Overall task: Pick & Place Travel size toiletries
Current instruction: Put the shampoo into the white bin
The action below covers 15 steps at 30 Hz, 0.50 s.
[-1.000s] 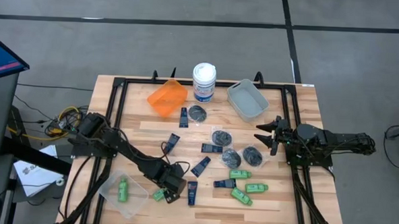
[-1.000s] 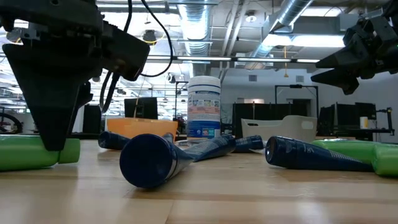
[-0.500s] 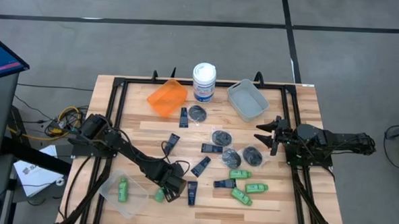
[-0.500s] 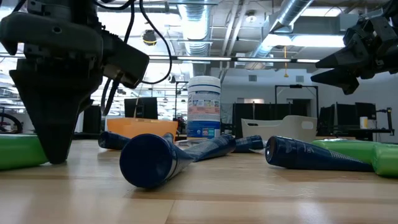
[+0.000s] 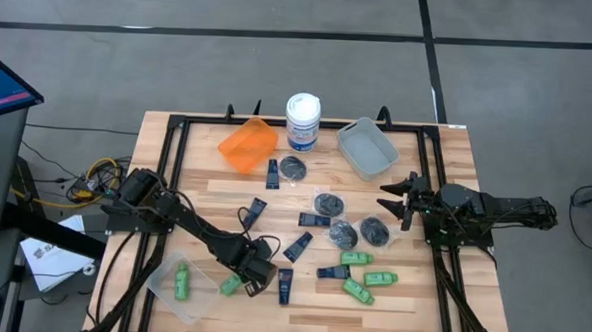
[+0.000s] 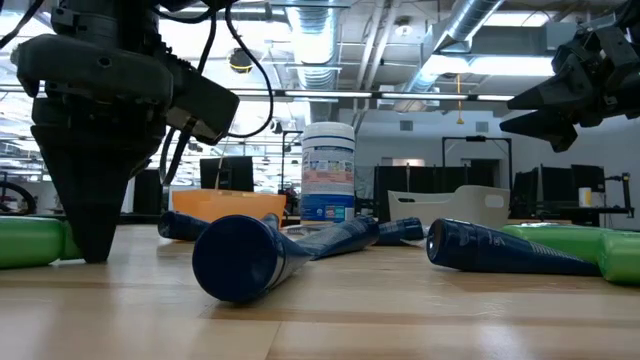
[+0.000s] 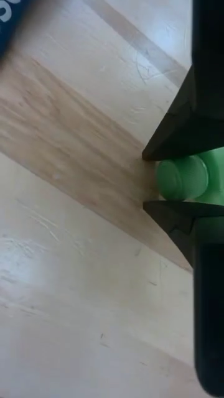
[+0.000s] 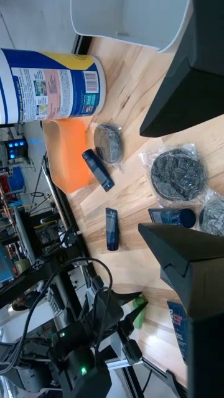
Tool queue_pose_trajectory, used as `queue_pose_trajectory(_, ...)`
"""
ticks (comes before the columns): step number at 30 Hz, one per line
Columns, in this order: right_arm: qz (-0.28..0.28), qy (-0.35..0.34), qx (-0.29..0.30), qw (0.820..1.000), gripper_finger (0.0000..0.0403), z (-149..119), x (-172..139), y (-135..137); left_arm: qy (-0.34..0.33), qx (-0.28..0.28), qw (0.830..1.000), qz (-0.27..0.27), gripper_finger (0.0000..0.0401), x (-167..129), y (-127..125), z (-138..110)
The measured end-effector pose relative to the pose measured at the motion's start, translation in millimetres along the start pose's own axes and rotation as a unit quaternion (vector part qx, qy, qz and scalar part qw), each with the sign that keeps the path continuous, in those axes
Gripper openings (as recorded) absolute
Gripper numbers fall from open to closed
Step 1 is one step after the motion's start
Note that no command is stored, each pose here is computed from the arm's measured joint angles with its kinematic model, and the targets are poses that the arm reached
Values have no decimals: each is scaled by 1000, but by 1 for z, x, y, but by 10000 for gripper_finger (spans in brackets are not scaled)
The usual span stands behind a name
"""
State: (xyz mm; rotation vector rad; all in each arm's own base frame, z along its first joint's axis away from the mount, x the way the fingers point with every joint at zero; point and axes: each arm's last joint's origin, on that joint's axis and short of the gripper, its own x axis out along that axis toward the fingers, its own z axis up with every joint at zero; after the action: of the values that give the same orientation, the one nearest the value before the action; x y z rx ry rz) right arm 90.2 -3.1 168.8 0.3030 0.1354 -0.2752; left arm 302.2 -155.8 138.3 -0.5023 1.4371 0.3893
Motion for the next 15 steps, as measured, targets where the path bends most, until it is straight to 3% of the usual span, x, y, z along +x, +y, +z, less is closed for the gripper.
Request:
queue_pose_trajectory(8, 0, 0, 0, 1000, 230, 0, 0, 0, 3, 0, 1000, -23, 90, -4, -2, 10)
queue_pose_trajectory(15, 0, 0, 0, 1000, 230, 0, 0, 0, -57, 16, 996, -72, 89, -51, 3, 24)
